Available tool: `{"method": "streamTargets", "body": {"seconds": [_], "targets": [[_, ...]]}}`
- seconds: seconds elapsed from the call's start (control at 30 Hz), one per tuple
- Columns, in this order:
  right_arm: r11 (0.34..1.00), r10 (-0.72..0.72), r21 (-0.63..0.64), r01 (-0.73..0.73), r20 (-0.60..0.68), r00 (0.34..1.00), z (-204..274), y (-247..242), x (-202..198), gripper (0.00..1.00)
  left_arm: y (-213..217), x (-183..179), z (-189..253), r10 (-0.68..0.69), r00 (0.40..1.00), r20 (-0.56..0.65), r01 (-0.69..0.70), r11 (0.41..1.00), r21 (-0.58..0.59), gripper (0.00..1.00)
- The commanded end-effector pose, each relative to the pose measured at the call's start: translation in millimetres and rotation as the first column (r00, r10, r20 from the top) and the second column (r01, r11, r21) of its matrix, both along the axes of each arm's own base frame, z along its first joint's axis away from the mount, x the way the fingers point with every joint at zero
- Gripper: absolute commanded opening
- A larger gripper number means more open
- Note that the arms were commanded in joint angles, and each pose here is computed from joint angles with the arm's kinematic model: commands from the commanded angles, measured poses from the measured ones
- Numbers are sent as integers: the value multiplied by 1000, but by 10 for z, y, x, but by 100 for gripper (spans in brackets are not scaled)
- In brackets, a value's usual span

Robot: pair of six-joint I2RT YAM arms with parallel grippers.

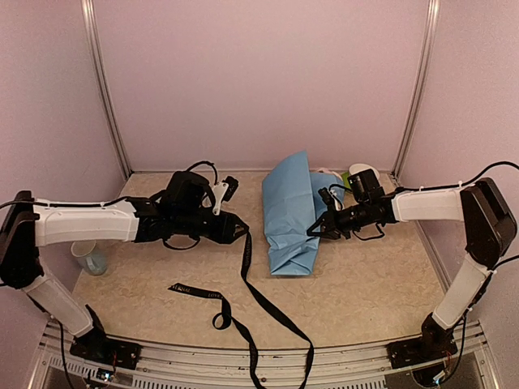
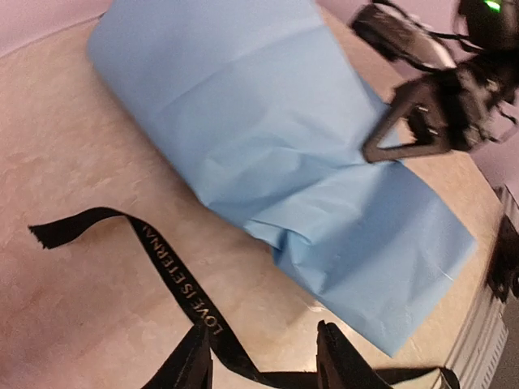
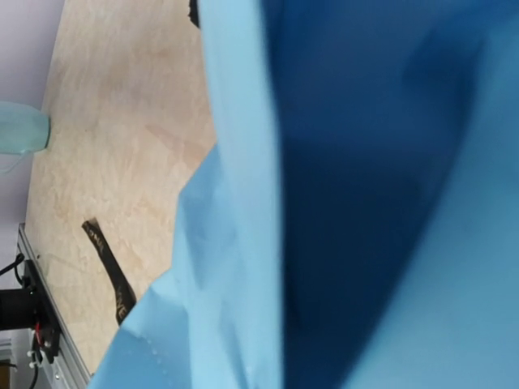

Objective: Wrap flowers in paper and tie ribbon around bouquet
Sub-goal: Move the ribbon to the center of the board.

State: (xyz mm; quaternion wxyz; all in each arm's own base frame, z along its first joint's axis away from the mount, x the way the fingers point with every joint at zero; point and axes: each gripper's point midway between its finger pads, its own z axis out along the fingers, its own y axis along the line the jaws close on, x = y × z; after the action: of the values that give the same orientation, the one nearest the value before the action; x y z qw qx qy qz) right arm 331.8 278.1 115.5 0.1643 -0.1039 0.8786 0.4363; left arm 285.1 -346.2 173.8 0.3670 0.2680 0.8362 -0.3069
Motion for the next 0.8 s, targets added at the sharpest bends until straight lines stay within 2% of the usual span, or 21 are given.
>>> {"method": "streamTargets", "body": {"seconds": [0.0,0.1,0.2,0.4,0.5,0.63,0.67,0.73,0.77], "targets": [[1000,-6,4,5,45,999,81,-6,136,0,137,328,-548,268,956,-115,-251,957,146,46],[1000,-4,-1,4,48,999,74,-10,138,0,104,415,-776,334,937,-99,-305,924,232,56],[1000,-2,-1,2,49,999,70,-12,130,0,25,401,-1038,336,933,-127,-284,906,314,66],[1000,2,0,-2,49,999,74,-3,137,0,-115,215,-1470,297,942,-157,-211,886,412,68],[1000,5,8,-5,51,999,104,9,151,0,-6,180,-1625,326,932,-159,-222,860,460,55],[1000,0,12,-1,60,998,146,0,181,0,113,100,-1681,339,928,-154,-237,857,458,35],[1000,1,14,-2,58,998,145,2,181,0,121,71,-1721,330,930,-162,-225,860,458,27],[1000,4,17,-5,58,998,147,6,196,0,70,-33,-1803,286,938,-195,-174,877,448,1],[1000,4,19,-5,54,999,147,5,202,0,20,-99,-1804,254,947,-197,-146,887,439,0]]}}
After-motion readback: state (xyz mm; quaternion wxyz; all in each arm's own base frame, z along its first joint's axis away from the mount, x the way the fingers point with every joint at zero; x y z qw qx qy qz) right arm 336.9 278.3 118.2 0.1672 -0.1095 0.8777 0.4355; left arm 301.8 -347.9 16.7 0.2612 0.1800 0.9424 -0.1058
